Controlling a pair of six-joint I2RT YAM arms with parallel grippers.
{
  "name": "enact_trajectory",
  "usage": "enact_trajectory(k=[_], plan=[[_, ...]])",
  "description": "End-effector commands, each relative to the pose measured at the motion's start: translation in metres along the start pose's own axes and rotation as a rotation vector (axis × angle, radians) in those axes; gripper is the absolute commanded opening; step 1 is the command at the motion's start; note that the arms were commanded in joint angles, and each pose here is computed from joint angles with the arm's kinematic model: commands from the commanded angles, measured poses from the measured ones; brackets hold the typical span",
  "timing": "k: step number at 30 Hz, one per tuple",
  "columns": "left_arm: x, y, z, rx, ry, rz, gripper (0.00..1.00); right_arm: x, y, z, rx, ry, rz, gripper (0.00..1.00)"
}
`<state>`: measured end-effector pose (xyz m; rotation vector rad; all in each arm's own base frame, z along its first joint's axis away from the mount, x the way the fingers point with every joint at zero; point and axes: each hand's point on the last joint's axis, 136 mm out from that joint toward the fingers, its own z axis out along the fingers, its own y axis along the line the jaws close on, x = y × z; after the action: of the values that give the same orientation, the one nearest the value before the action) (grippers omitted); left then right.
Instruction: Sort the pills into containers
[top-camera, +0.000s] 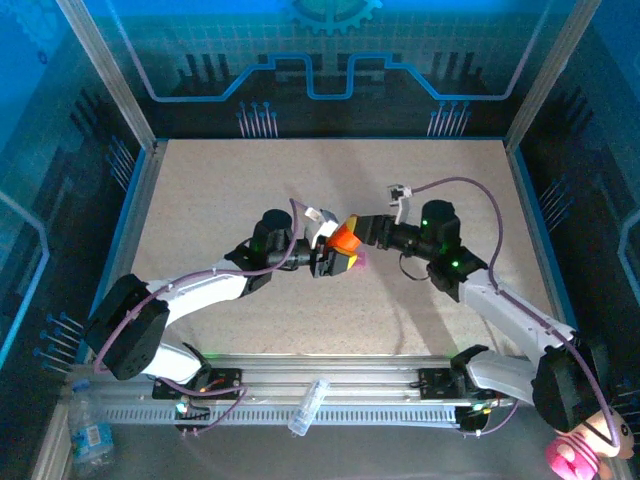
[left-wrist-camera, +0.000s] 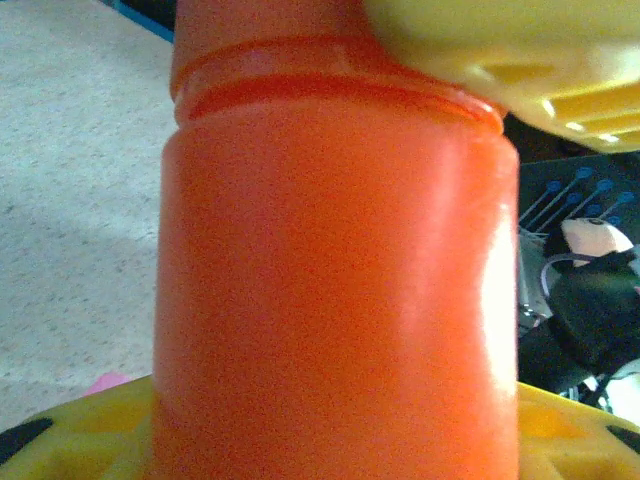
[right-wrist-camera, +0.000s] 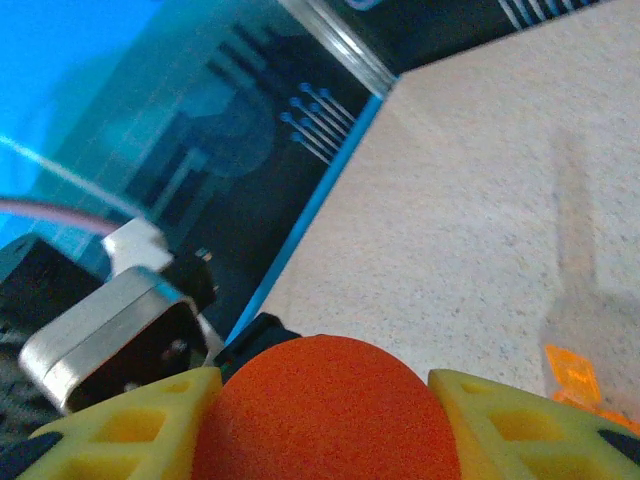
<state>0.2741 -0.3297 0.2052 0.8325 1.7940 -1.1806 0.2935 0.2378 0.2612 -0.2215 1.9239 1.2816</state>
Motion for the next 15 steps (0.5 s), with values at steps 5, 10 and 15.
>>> enact_trajectory(k=[5,10,15], plan=[[-0.018,-0.010,-0.006,0.066,-0.061,-0.046,0.00,-0.031,0.030,-0.020,-0.206,-0.055,-0.252,0.48],[-0.021,-0.009,-0.006,0.060,-0.071,-0.046,0.00,-0.030,0.025,-0.017,-0.194,-0.052,-0.209,0.49],[-0.023,-0.002,-0.005,0.021,-0.074,-0.035,0.00,-0.022,0.018,-0.011,-0.143,-0.043,-0.102,0.60]])
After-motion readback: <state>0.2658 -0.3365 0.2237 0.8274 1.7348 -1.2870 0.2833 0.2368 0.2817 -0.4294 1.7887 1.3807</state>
